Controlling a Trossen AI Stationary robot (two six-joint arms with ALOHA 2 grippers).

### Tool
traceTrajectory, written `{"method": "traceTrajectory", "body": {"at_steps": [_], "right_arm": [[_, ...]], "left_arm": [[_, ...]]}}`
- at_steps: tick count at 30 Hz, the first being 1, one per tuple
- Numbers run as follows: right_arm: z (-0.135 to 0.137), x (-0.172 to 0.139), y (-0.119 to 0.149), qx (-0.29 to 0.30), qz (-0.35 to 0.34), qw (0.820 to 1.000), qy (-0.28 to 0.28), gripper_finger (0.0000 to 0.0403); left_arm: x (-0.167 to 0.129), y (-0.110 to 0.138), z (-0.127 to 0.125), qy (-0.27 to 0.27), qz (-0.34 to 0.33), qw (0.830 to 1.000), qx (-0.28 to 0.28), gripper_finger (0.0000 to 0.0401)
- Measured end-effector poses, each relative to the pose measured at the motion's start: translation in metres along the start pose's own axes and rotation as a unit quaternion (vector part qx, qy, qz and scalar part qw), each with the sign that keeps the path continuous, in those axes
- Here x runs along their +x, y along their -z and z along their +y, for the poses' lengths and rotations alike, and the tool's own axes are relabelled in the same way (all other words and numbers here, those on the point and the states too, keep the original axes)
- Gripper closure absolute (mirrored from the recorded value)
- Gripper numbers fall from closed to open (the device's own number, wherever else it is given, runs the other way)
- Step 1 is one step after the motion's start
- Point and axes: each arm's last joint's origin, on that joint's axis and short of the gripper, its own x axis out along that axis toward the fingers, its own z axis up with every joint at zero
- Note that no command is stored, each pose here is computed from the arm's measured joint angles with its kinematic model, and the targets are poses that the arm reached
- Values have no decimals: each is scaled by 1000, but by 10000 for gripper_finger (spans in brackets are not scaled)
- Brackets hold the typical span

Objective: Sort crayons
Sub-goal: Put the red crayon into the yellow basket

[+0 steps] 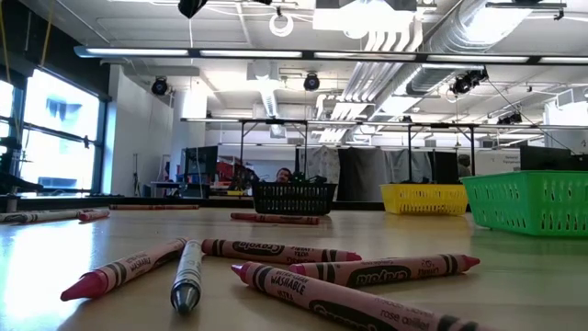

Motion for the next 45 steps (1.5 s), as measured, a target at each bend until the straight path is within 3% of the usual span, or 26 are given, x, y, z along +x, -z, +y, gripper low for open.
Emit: {"method": "traceTrajectory", "body": {"at_steps": [4, 10, 16, 22, 28, 33, 45], "right_arm": [[-25, -14, -12, 17, -50, 996, 72, 400], [-79, -28, -39, 35, -43, 982, 182, 397], [-138, -43, -73, 22, -55, 973, 225, 396], [-208, -55, -101, 65, -94, 959, 258, 395], [-277, -72, -114, 145, -168, 922, 319, 395], [-314, -76, -103, 216, -159, 914, 306, 395], [-371, -42, -89, 287, -65, 906, 302, 369]], "left_arm": [[7, -7, 9, -19, -7, 1000, 9, 316], [22, -25, 31, -64, -23, 997, 29, 316], [37, -47, 57, -83, -36, 995, 51, 316], [47, -64, 84, -87, -26, 993, 76, 316], [53, -76, 107, -97, -18, 990, 101, 316], [55, -83, 123, -103, -12, 988, 118, 316], [57, -96, 151, -145, -21, 984, 102, 316]]}}
